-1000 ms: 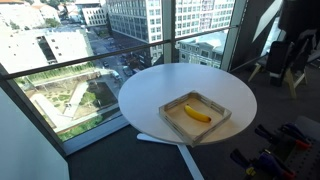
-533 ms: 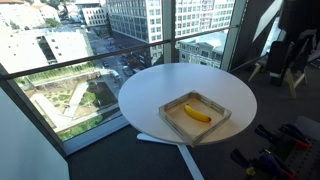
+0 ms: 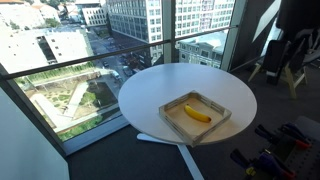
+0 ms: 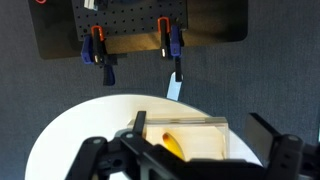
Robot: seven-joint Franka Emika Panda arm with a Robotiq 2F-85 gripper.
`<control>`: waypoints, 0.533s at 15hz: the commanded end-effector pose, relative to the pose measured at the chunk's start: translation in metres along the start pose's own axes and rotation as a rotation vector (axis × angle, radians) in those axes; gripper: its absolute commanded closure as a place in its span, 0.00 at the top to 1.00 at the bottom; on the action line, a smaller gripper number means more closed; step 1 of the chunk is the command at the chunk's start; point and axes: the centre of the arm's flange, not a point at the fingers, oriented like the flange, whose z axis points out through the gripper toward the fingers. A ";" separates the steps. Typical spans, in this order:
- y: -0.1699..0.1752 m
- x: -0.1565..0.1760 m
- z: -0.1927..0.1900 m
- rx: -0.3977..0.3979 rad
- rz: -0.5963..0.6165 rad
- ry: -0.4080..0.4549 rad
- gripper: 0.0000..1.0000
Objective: Move the banana from the tray to the table
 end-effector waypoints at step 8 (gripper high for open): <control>0.009 0.041 -0.012 0.081 0.026 0.131 1.00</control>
